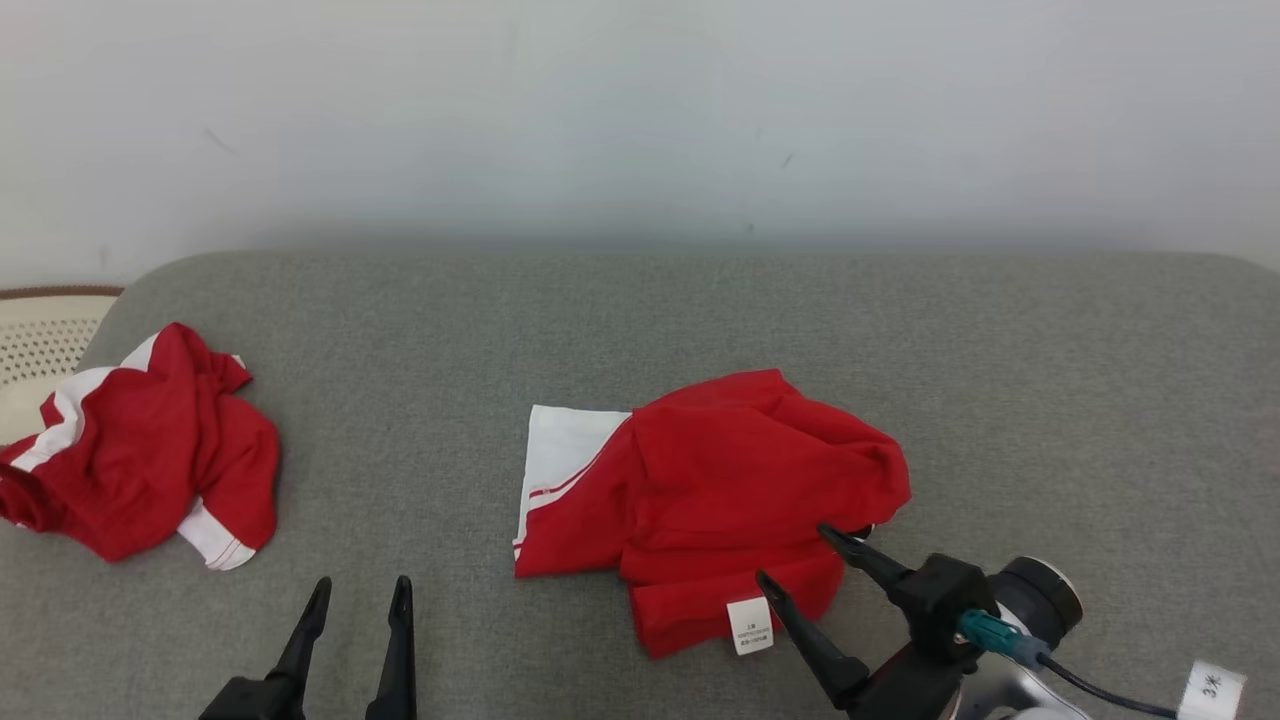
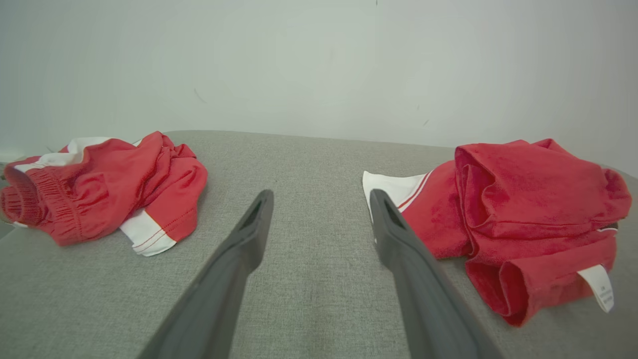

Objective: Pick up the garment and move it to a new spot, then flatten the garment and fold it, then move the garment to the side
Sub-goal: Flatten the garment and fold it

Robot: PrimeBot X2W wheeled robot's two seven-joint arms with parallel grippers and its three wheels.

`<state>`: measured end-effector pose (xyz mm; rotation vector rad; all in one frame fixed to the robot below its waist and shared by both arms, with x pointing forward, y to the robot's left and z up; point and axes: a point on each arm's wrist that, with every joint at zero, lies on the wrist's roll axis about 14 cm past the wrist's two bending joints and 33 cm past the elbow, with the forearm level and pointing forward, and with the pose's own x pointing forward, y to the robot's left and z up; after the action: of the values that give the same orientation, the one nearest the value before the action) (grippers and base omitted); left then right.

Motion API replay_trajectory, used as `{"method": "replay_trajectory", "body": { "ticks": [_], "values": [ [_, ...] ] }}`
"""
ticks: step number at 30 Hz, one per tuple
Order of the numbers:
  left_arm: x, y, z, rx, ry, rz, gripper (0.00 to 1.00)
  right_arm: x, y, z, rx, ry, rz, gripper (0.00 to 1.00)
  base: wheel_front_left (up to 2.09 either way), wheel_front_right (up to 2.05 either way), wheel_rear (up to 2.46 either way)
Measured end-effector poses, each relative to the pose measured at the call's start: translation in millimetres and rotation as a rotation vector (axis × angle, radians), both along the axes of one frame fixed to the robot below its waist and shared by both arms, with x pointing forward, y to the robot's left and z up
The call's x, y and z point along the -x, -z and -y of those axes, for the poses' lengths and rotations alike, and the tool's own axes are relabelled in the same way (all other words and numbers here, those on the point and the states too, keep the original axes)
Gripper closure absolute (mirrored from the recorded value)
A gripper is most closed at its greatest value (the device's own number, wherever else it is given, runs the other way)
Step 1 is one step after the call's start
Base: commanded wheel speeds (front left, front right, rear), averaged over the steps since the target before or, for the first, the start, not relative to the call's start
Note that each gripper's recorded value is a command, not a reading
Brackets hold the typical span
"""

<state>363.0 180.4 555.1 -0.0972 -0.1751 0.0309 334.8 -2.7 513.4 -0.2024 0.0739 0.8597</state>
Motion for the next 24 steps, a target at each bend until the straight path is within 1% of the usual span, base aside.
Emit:
{"method": "replay_trajectory", "body": {
  "ticks": [3, 7, 14, 18, 24],
  "values": [
    [-2.9, 3.6, -3.4, 0.011, -0.018, -0.007, 0.00, 1.3, 21.2, -13.1, 0.078, -0.089, -0.064, 0.00, 0.00, 0.00, 0.00],
    [-7.1, 9.9, -6.4, 0.025, -0.036, -0.021, 0.00, 0.0, 42.6, -24.4, 0.171, -0.190, -0.114, 0.00, 0.00, 0.00, 0.00],
    [-13.0, 23.3, -11.4, 0.045, -0.063, -0.056, 0.00, 3.5, 74.6, -38.5, 0.292, -0.339, -0.180, 0.00, 0.00, 0.00, 0.00],
    [-14.9, 31.0, -15.4, 0.049, -0.081, -0.077, 0.00, 4.0, 88.3, -43.6, 0.342, -0.399, -0.199, 0.00, 0.00, 0.00, 0.00],
    [-20.8, 33.3, -17.7, 0.053, -0.094, -0.079, 0.00, -2.1, 106.2, -42.7, 0.409, -0.435, -0.220, 0.00, 0.00, 0.00, 0.00]
  ]
}}
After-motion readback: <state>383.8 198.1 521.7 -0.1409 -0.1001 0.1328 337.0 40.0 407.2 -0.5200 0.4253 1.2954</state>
